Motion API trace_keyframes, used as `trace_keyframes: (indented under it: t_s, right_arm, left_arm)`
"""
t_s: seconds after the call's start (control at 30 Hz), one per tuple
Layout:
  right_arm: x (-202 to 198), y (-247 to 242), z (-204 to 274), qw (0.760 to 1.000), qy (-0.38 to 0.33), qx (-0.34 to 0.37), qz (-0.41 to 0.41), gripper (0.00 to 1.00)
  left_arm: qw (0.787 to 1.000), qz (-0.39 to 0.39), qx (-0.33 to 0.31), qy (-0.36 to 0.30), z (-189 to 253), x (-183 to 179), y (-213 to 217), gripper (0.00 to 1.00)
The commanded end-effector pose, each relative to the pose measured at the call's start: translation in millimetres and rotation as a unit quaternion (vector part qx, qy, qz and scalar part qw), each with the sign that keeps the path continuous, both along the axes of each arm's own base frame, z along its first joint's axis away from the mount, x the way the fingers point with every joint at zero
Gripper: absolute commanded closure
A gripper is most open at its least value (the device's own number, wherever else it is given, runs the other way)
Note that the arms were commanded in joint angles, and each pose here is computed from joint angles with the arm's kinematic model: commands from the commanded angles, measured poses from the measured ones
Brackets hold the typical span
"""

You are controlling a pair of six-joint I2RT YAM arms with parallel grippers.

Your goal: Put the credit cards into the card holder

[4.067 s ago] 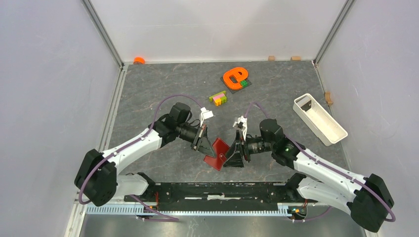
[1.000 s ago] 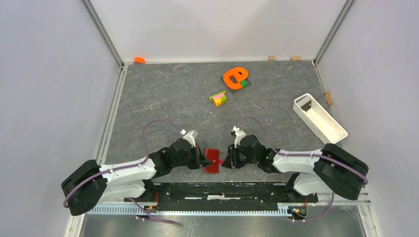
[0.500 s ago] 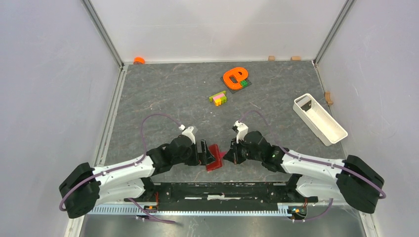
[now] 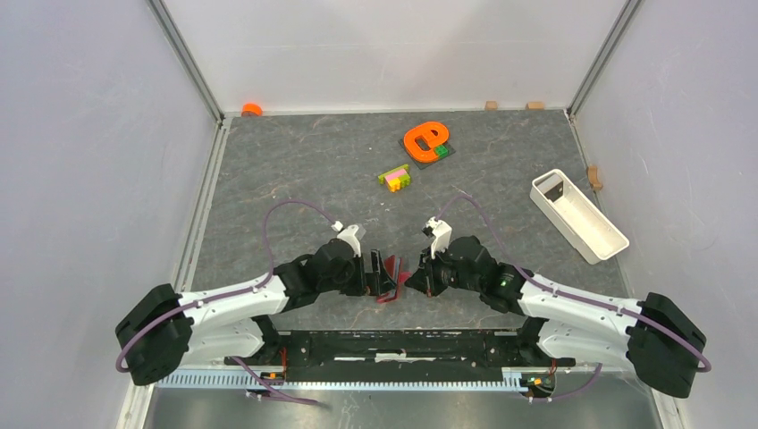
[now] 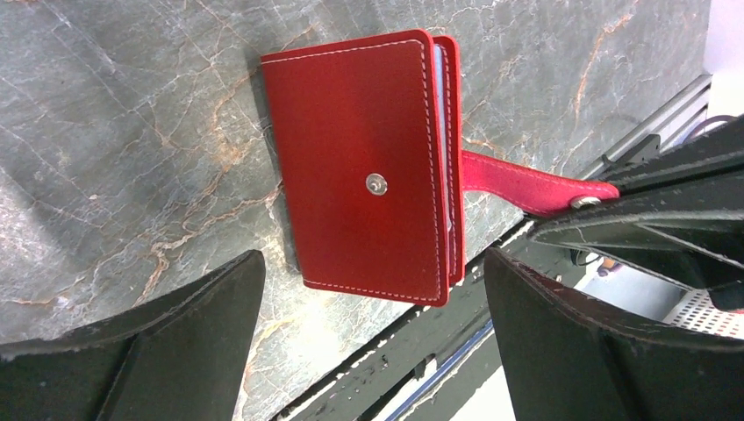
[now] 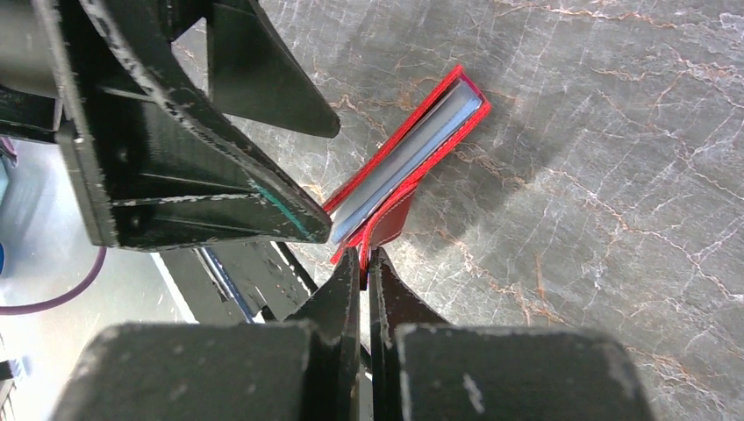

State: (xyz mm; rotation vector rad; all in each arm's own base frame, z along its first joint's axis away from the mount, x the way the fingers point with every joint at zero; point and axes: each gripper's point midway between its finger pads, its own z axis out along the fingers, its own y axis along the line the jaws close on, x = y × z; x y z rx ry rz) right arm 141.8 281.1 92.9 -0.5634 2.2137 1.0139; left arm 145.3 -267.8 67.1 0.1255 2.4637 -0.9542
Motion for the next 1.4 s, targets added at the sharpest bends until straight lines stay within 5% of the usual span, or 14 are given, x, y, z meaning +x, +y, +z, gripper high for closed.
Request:
trace_keyframes:
  t_s: [0.0,0.57,0.93,1.3,1.37]
  right_arm:
    - [2,9,26,0.999,-0.027,0.029,0.016,1.0]
    - [0,5,23,0.999,-0.027,0.021,0.013,1.0]
    - [18,-38,-26,0.991,-0.004,-0.098,-0.095,1.0]
    - [22,-66,-67,0.975,0.01,-0.174,-0.137,1.0]
    - [23,-68,-64,0.973,0.008,-0.18,-0.143,0.88]
  left_arm:
    - [0.999,-0.005,-0.029,-0.022,16,8,-15,0.01]
    - [0.997,0.003,0.072,-0.032,-6,12,15,0.2]
    - [0.991,0.039,0.117,-0.043,-12,20,36,0.72]
    - [0.992,0.054,0.112,-0.014,-42,9,44,0.97]
    - [0.992,0.056,0.111,-0.006,-47,7,44,0.98]
